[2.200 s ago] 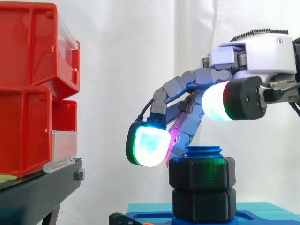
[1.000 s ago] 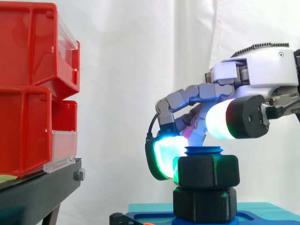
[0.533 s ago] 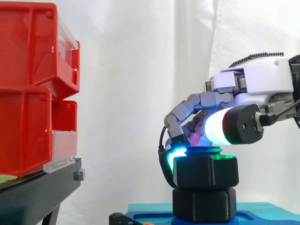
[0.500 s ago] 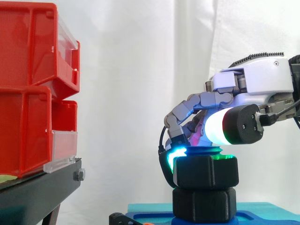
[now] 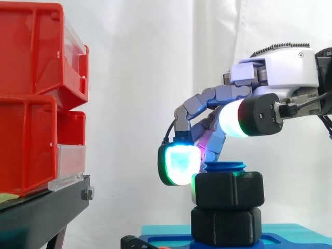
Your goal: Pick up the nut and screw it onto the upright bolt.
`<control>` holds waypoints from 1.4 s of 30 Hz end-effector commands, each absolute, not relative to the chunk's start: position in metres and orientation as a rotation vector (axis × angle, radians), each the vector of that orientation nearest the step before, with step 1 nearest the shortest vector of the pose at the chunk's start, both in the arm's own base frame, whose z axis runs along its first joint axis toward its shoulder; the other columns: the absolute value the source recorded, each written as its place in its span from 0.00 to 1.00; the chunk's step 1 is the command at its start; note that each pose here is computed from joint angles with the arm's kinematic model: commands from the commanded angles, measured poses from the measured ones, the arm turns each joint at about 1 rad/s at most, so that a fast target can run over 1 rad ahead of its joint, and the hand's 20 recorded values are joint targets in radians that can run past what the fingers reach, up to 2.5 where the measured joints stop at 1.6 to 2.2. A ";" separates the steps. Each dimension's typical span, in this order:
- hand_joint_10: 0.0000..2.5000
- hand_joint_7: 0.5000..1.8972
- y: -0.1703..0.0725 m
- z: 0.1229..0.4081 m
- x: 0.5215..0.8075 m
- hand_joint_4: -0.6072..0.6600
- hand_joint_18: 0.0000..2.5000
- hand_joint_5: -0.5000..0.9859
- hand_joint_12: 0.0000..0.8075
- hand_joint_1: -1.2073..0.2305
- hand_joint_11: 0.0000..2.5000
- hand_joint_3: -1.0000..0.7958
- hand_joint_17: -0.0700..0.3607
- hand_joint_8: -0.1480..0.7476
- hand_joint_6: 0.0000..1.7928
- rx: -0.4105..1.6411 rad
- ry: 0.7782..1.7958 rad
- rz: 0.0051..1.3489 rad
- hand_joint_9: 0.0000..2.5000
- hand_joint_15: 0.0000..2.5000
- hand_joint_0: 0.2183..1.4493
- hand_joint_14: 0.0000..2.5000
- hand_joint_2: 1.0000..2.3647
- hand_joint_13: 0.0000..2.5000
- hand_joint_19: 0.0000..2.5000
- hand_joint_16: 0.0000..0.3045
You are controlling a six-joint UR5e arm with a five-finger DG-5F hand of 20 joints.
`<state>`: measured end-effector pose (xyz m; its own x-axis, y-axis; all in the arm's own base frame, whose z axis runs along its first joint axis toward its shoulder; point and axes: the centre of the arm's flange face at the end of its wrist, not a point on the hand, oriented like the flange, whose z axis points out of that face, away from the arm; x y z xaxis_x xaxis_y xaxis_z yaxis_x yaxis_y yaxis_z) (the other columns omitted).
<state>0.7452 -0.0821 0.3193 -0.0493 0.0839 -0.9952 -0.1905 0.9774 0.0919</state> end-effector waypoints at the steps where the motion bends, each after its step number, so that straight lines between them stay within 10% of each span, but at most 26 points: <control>1: 0.00 0.26 -0.075 0.321 0.747 0.67 0.20 0.29 0.25 0.70 0.00 0.28 0.30 0.43 0.28 -0.089 1.594 0.228 0.41 0.00 0.24 0.00 0.00 0.33 0.01 0.09; 14: 0.00 0.18 -0.040 0.325 0.756 0.66 0.17 0.29 0.26 0.72 0.00 0.28 0.31 0.41 0.28 -0.090 1.553 0.231 0.37 0.00 0.23 0.00 0.00 0.30 0.00 0.09; 42: 0.00 0.48 -0.029 0.316 0.750 0.62 0.17 0.32 0.27 0.71 0.00 0.28 0.30 0.43 0.28 -0.083 1.618 0.229 0.38 0.00 0.25 0.00 0.00 0.31 0.01 0.08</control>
